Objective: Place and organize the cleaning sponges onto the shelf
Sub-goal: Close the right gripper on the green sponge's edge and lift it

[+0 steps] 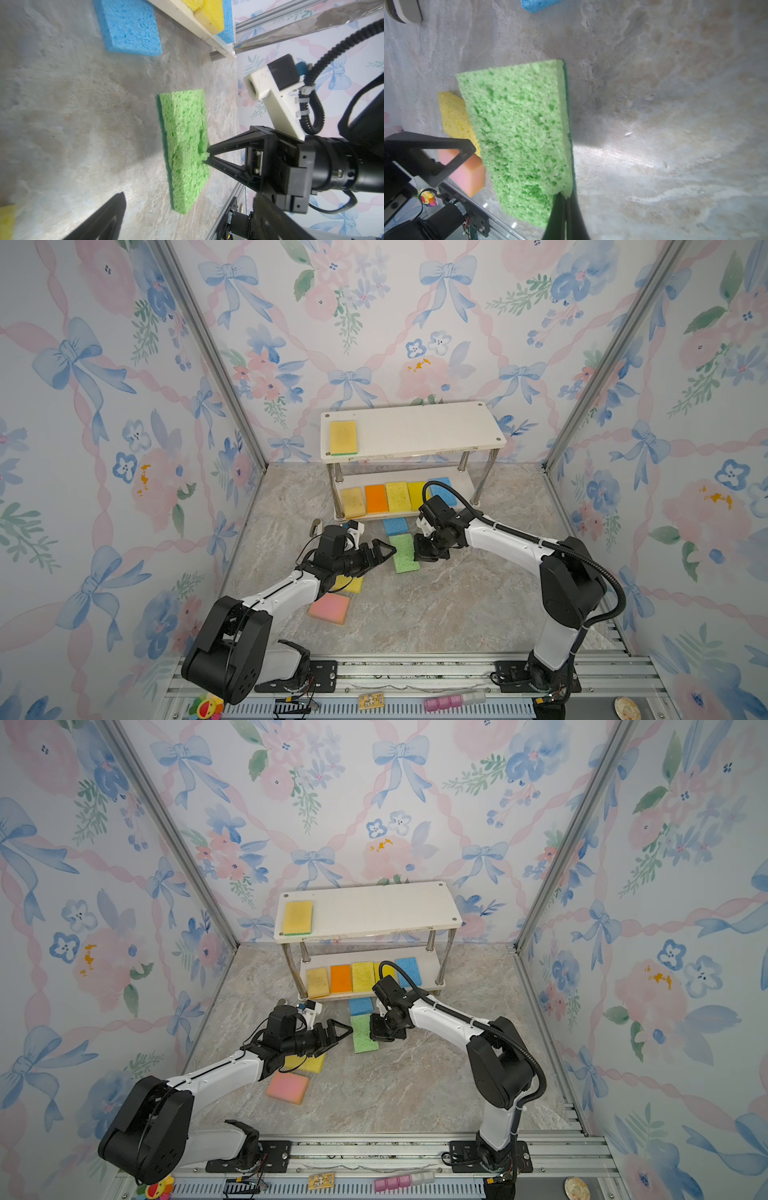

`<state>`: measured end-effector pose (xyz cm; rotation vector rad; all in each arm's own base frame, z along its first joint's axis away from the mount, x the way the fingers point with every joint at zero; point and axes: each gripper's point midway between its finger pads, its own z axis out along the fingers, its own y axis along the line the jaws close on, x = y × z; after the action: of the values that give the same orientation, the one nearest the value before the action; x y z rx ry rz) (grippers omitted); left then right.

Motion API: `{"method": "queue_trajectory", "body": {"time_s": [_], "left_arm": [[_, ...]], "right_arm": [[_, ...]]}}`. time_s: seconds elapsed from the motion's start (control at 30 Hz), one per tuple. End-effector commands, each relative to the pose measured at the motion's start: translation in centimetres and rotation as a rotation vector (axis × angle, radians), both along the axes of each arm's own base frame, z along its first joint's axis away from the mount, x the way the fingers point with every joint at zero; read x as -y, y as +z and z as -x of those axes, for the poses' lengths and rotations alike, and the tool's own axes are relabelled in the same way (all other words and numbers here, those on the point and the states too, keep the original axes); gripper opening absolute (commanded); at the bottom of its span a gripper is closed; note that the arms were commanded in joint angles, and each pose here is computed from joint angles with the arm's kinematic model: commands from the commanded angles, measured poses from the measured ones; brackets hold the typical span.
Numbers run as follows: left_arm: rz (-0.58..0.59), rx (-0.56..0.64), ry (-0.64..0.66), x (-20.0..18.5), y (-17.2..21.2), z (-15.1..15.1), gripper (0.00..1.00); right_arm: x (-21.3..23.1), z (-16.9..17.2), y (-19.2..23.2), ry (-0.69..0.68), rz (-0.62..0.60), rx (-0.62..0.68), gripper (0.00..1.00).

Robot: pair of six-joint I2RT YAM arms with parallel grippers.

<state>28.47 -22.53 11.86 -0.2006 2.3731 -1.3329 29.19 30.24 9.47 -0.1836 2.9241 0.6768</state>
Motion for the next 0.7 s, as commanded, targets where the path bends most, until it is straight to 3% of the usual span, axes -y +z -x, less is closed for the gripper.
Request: {"method": "queue_trajectory", "body": {"time_s": [0.0,0.13,0.37,0.67], "left_arm": [[0.052,0.011,-0.003,1.1,0.8,-0.3,0.91],[0.058,0.023,-0.009,1.5,1.3,-0.8,0.70],[0.073,0.017,-0.012,1.9,1.3,-1.1,0.66],[0.089,0.027,-0.014,2.0,1.8,-1.1,0.20]], "right_arm": [[-0.7,0.6,2.6,0.035,-0.043,0.022,0.00],[-1.2,0.9,4.0,0.057,-0.075,0.043,0.00],[-2.4,1.5,5.2,0.088,-0.119,0.060,0.00],[-3.5,1.9,5.4,0.098,-0.149,0.037,0.00]]}}
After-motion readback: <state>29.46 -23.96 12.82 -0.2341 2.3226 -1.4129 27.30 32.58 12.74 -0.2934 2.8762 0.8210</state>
